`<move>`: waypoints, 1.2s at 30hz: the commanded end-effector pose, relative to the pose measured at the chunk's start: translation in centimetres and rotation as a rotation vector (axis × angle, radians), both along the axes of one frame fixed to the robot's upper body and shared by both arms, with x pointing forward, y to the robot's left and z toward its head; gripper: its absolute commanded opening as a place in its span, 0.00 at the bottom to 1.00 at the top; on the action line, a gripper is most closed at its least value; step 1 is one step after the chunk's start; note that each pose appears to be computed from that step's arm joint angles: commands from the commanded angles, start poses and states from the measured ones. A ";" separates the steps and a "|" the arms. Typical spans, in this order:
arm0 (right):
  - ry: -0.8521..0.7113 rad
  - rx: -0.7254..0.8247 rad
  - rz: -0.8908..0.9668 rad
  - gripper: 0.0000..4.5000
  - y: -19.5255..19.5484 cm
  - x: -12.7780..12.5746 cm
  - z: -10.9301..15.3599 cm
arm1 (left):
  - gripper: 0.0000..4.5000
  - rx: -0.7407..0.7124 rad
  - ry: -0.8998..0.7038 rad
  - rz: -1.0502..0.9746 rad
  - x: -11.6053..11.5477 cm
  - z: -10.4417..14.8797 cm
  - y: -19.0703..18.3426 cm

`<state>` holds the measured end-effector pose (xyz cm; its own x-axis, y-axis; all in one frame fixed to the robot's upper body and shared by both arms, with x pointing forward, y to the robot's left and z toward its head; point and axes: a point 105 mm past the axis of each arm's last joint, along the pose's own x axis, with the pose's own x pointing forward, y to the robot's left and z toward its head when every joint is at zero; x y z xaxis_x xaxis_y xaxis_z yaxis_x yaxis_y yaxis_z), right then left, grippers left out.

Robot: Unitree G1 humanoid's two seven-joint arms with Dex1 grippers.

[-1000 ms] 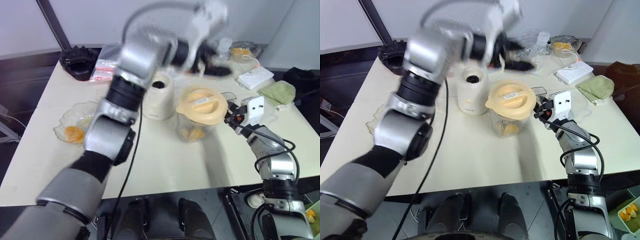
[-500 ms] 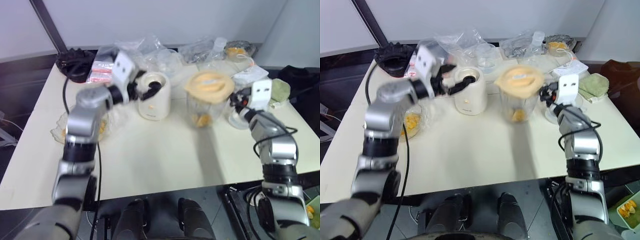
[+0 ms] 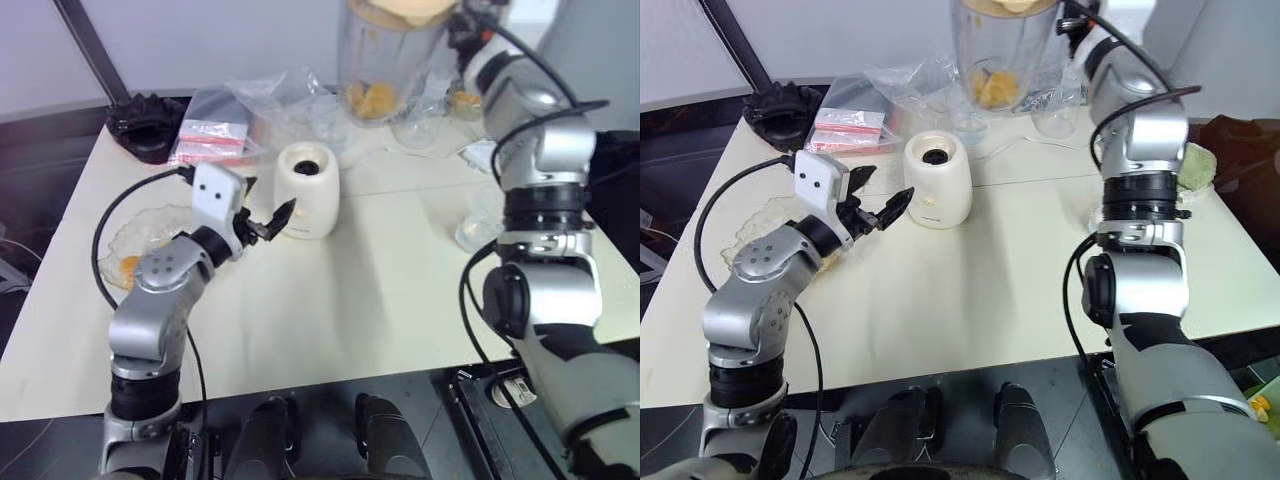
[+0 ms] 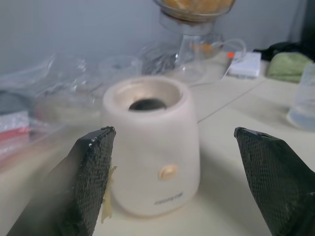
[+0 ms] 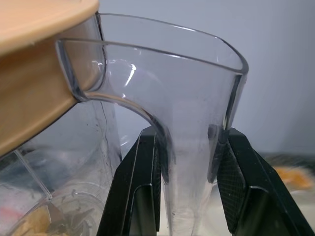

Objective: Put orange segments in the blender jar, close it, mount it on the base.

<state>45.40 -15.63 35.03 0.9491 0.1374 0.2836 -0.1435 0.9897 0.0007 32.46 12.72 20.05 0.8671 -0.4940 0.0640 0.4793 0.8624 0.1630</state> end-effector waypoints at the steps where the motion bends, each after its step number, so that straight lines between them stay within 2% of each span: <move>1: -0.139 0.017 0.060 0.21 1.6 -1.5 4.2 | 0.90 0.001 -0.064 0.019 -0.9 1.2 0.2; 5: -0.079 0.026 0.125 0.21 3.9 -0.7 1.8 | 0.90 0.004 -0.049 0.082 -1.1 0.6 2.0; 8: -0.059 0.034 0.155 0.21 5.2 -0.6 1.5 | 0.90 0.020 -0.041 0.101 -1.0 0.2 2.6; 13: -0.021 0.003 0.191 0.21 6.8 -0.3 0.0 | 0.90 0.033 -0.058 0.102 -0.9 1.3 2.6; 28: 0.109 -0.083 0.167 0.21 6.4 0.7 -4.9 | 0.90 -0.015 -0.056 0.136 -0.5 1.7 2.2; 36: 0.145 -0.145 0.133 0.21 5.7 1.0 -6.1 | 0.90 -0.020 -0.051 0.134 -0.4 1.6 2.1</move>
<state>46.33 -9.46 28.93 0.9425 0.3094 0.1262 -0.3035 0.9507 -0.0644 32.30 15.07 20.25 0.9293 -0.3638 0.0637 0.3518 0.9244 0.1477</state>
